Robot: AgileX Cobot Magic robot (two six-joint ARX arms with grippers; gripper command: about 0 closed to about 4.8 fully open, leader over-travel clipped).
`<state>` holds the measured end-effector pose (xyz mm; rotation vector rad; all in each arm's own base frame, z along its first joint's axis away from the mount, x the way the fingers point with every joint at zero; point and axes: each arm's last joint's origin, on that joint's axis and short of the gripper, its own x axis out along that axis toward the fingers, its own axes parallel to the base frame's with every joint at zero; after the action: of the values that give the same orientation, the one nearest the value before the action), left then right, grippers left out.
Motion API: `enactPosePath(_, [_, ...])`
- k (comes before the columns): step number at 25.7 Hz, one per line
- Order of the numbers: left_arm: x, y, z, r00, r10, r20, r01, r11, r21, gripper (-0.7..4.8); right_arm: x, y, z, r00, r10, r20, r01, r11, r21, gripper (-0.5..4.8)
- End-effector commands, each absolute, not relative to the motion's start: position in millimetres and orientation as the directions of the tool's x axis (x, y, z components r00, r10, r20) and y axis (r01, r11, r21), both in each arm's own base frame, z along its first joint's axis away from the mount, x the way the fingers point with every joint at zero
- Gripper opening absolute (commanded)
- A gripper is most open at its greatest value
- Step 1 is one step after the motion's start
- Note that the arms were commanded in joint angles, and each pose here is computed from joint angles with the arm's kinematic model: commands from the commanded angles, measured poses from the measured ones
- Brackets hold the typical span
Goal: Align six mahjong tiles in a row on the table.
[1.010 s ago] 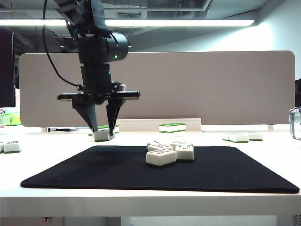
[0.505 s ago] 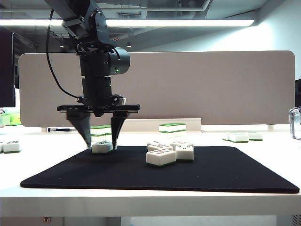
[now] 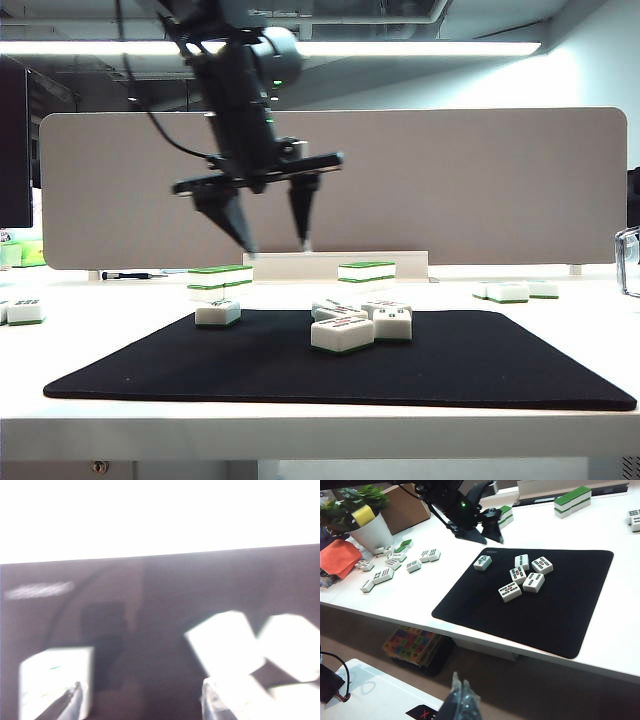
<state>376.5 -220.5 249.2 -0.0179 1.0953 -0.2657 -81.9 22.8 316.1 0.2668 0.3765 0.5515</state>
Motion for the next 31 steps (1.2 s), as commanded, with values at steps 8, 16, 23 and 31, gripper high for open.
enactPosePath(8, [373.3,-273.1,225.8,0.545,-0.233,-0.805,0.186,0.97,-0.155,2.99,-84.8,23.0,316.4,0.795,0.552,-0.253,-0.467,0.822,0.326,-0.01])
enactPosePath(16, [372.3,-278.0,209.2,0.501,-0.216,-0.838,0.124,0.976,-0.178,2.54,-84.7,23.0,316.5,0.795,0.552,-0.253,-0.467,0.822,0.325,-0.01])
enactPosePath(23, [372.9,-280.7,194.8,0.472,-0.197,-0.859,0.122,0.98,-0.157,2.45,-84.8,23.0,316.5,0.794,0.552,-0.253,-0.468,0.822,0.325,-0.01])
enactPosePath(31, [371.5,-279.6,190.6,0.448,-0.179,-0.876,0.135,0.982,-0.131,1.1,-84.7,23.0,316.5,0.795,0.552,-0.253,-0.476,0.825,0.305,-0.01])
